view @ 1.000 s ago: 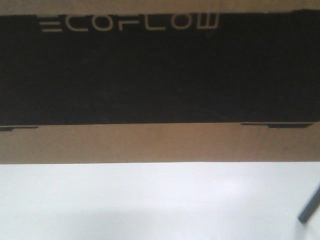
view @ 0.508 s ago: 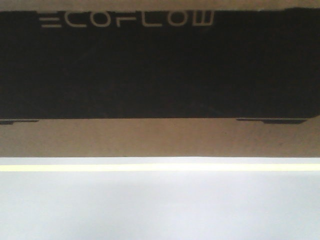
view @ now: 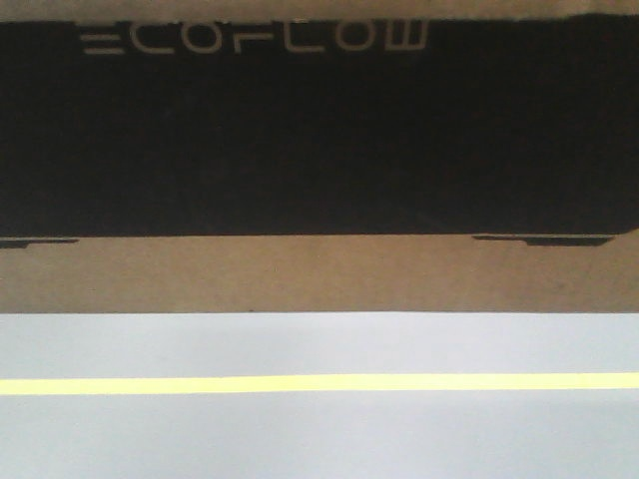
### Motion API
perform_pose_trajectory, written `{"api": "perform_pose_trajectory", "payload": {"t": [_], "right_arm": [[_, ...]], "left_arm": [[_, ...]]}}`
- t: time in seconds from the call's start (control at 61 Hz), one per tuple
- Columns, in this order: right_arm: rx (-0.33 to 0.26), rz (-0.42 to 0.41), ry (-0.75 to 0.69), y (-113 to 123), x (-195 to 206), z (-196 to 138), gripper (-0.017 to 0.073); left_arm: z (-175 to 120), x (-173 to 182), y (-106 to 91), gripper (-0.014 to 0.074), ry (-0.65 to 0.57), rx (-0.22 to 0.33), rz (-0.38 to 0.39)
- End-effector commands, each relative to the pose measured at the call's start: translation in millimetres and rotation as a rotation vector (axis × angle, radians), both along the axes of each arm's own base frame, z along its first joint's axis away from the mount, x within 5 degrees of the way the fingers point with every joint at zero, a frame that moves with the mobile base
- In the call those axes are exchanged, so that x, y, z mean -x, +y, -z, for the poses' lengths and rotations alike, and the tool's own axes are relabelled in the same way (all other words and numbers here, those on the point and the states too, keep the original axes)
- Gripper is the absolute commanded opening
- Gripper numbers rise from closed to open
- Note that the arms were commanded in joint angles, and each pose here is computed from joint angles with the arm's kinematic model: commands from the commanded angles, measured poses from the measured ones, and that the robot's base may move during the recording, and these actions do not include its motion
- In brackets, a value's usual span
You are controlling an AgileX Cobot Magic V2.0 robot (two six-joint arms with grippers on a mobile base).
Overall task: Grab box from left shelf to table start
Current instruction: 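Carry the box with both grippers while the base drives to the table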
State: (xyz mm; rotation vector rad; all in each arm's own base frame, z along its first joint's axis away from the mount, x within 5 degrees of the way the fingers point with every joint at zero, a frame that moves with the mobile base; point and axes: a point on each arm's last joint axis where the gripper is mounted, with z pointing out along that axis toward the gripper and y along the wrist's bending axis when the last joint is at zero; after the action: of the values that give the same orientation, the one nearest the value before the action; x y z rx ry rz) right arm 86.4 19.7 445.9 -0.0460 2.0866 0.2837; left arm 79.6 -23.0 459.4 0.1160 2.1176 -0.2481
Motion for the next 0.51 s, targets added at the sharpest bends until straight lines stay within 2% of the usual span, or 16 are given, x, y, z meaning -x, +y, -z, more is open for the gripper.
{"api": "perform_pose_trajectory", "payload": {"t": [0.0, 0.492], "right_arm": [[0.031, 0.039, -0.139, -4.3, -4.0, -16.6, 0.0018], [0.031, 0.039, -0.137, -4.2, -3.9, -16.5, 0.0018]], "left_arm": [[-26.1, 3.7, 1.5, -0.0087, -0.203, 0.094, 0.026], [-25.8, 3.2, 0.8, -0.0087, -0.2, 0.096, 0.028]]}}
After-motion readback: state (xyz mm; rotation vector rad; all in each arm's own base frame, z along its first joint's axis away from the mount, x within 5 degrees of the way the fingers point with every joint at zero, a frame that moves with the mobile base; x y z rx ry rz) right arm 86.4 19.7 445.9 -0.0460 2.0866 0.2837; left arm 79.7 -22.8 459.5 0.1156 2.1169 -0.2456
